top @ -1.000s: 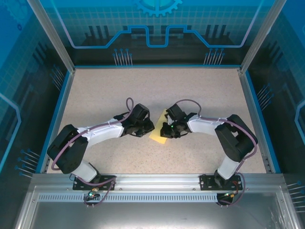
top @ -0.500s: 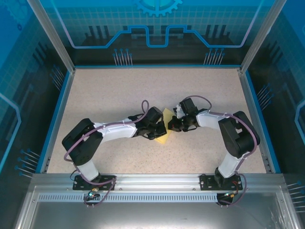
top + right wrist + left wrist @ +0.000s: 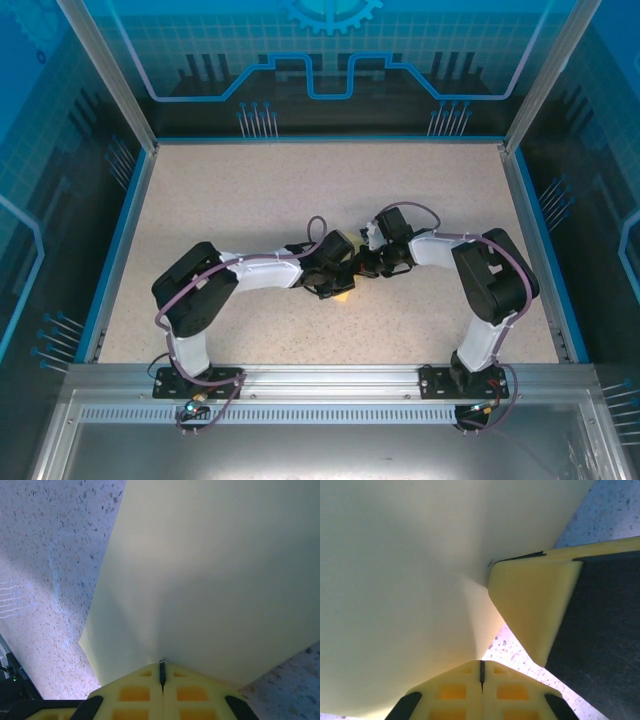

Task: Fold a paper plane with a square sheet of paper (pick it up from the middle)
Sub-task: First fold in half a square sheet of paper at the center of the table.

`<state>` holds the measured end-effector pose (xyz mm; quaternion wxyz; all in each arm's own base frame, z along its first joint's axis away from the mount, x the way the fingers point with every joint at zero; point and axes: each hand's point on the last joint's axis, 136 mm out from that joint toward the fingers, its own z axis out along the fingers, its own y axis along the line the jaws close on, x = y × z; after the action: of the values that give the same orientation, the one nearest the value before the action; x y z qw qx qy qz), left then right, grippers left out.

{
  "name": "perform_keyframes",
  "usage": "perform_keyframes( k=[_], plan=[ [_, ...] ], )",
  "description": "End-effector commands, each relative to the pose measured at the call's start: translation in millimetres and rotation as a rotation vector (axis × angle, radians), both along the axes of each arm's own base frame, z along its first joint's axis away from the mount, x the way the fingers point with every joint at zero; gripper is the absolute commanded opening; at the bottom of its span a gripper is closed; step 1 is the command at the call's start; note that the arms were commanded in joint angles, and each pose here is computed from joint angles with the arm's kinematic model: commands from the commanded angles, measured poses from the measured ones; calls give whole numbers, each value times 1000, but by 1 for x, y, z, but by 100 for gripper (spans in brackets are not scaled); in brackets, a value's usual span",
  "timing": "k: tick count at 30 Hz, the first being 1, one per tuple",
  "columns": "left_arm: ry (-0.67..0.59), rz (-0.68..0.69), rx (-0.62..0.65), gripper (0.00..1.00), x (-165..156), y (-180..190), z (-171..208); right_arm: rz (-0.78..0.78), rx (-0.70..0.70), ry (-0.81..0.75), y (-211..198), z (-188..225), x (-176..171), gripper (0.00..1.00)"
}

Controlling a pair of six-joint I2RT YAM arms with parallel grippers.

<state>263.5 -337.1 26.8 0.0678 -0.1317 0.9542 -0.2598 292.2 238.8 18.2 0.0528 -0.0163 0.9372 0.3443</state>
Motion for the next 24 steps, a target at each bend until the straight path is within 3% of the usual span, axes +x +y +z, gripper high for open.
perform_keyframes(
  k=[1,24],
  plan=[
    [27,1,26,0,-3,-1,-5,21,11,0,1,-2,1,2],
    [76,8,65,0,-18,8,-20,82,53,21,-3,-1,-31,0]
  ],
)
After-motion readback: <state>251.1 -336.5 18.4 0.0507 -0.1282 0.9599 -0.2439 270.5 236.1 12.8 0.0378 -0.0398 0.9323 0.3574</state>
